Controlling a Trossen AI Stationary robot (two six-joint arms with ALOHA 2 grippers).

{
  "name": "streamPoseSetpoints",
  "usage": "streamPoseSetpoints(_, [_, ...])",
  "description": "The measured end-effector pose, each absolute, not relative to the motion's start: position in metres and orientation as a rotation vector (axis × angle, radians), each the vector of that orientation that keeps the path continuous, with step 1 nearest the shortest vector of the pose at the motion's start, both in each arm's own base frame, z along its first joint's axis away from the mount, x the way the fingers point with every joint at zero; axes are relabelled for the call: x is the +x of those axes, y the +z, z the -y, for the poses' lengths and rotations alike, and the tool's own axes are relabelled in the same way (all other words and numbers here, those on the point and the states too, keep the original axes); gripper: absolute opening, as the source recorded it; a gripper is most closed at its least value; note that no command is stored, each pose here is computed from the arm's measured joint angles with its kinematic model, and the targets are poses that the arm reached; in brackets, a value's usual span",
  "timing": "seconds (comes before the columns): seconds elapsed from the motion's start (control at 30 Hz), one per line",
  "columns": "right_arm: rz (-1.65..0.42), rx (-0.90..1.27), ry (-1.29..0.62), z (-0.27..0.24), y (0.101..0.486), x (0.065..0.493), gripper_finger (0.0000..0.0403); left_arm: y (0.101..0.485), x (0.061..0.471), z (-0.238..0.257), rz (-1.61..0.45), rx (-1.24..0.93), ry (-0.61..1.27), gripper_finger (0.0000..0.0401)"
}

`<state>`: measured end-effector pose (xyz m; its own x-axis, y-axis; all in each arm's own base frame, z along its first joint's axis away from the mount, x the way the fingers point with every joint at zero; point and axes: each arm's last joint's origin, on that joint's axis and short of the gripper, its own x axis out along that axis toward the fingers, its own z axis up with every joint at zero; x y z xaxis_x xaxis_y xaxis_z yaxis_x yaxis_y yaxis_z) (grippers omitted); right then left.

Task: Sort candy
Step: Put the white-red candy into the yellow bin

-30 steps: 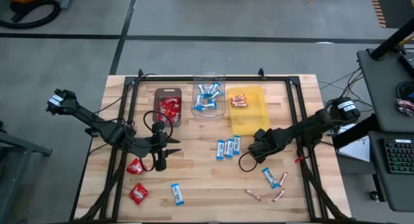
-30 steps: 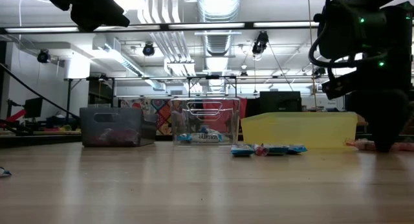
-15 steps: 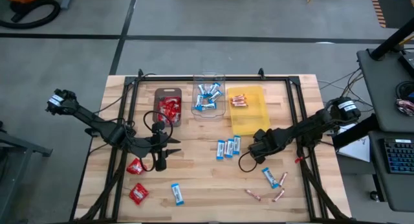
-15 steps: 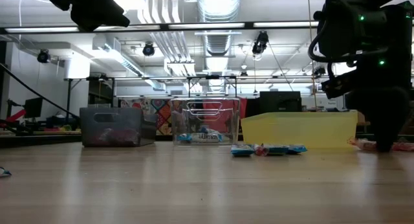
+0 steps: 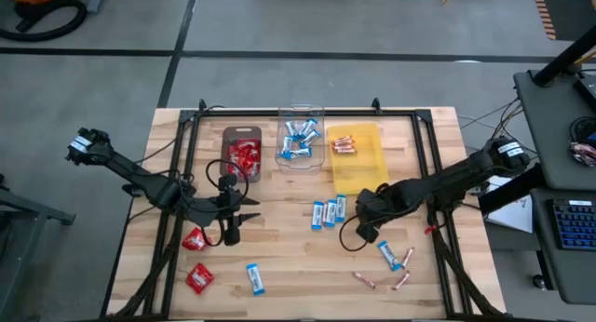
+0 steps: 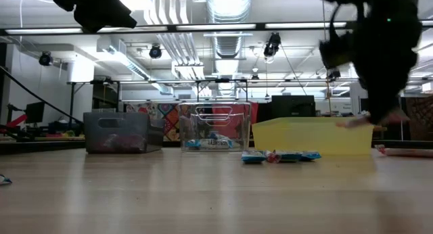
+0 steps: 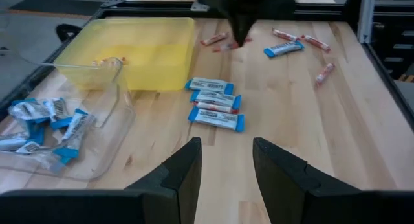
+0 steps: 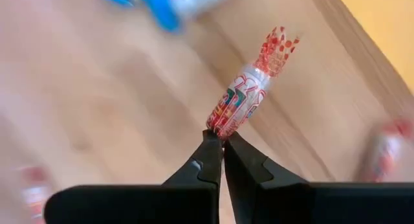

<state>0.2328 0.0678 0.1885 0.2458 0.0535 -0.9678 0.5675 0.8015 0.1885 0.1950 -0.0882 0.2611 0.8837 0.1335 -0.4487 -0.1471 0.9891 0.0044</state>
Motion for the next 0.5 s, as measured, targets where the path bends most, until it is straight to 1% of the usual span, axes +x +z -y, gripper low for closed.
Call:
streamPoseSetpoints(0.1, [-1.198, 0.534, -0.281, -0.071, 0.208, 0.247, 0.0008, 0.261, 0.195, 0.088, -0.459, -0.018, 0.164, 0.0123])
streamPoseSetpoints(0.17, [-1.125, 0.496, -0.272, -0.070, 0.225, 0.257, 0.0008, 0.261, 0.195, 0.087, -0.458, -0.008, 0.165, 0.0123])
streamPoseSetpoints(0.23, [-1.043, 0.473, -0.302, -0.063, 0.241, 0.267, 0.0008, 0.262, 0.195, 0.088, -0.453, -0.003, 0.163, 0.0123])
streamPoseSetpoints(0.33, [-0.985, 0.442, -0.344, -0.045, 0.260, 0.277, 0.0008, 0.262, 0.195, 0.088, -0.453, -0.002, 0.163, 0.0123])
streamPoseSetpoints(0.5, [-1.008, 0.398, -0.533, 0.007, 0.275, 0.275, 0.0008, 0.262, 0.195, 0.088, -0.453, -0.002, 0.163, 0.0123])
